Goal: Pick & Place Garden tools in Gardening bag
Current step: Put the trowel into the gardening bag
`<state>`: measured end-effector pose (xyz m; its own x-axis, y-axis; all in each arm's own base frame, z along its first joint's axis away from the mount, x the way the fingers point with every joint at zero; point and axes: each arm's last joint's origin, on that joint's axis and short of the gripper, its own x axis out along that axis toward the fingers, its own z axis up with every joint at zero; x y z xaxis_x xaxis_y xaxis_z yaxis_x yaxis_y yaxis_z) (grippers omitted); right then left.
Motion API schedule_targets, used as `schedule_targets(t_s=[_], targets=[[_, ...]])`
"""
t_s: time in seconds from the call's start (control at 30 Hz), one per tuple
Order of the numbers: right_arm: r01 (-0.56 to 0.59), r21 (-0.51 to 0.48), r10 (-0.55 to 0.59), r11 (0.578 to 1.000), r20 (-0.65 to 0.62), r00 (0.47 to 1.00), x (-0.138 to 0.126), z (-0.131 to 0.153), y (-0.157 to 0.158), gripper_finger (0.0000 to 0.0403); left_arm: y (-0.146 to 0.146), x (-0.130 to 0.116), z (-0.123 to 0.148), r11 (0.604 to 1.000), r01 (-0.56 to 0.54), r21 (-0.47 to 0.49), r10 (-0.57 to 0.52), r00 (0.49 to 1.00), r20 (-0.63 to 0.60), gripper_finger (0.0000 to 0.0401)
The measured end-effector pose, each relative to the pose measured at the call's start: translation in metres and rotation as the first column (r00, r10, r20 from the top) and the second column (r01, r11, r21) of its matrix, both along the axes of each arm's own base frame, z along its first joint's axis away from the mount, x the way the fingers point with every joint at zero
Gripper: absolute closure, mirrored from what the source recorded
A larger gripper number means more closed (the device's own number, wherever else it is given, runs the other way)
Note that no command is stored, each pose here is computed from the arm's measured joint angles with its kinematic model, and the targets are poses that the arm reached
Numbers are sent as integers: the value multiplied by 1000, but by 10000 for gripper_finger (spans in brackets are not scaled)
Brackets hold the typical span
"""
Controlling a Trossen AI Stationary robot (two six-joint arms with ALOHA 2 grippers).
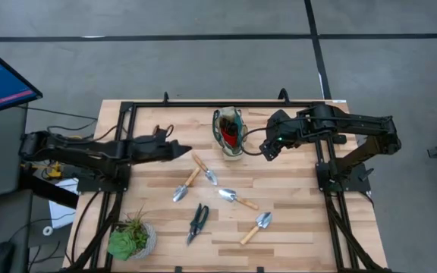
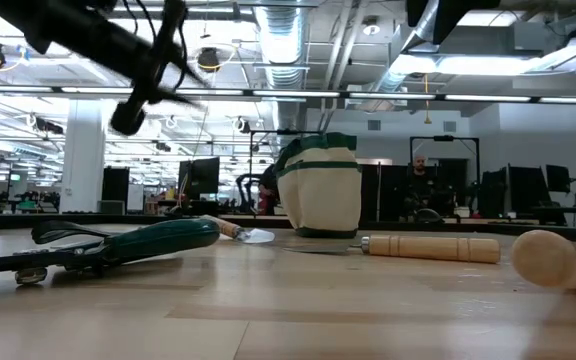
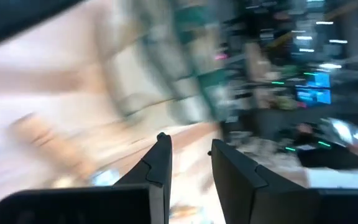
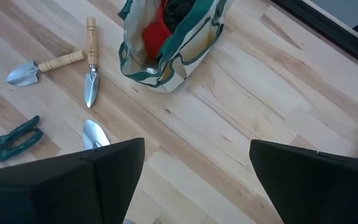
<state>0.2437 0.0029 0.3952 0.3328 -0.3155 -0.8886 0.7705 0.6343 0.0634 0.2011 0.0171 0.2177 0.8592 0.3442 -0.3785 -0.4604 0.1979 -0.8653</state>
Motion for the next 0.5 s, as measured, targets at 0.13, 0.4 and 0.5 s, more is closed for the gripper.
schedule_targets(t_s=[0.13, 0.4, 0.5], targets=[[4, 2, -4, 1000, 3, 1000, 0, 0, 0, 120, 0, 0, -17, 994, -52, -94, 41, 993, -109, 329], [8, 3, -8, 1000, 5, 1000, 0, 0, 0, 120, -2, 11, -45, 963, -107, -247, 51, 973, -223, 329], [3, 1, -3, 1000, 2, 1000, 0, 0, 0, 120, -2, 14, -52, 950, -136, -281, 65, 967, -247, 329]])
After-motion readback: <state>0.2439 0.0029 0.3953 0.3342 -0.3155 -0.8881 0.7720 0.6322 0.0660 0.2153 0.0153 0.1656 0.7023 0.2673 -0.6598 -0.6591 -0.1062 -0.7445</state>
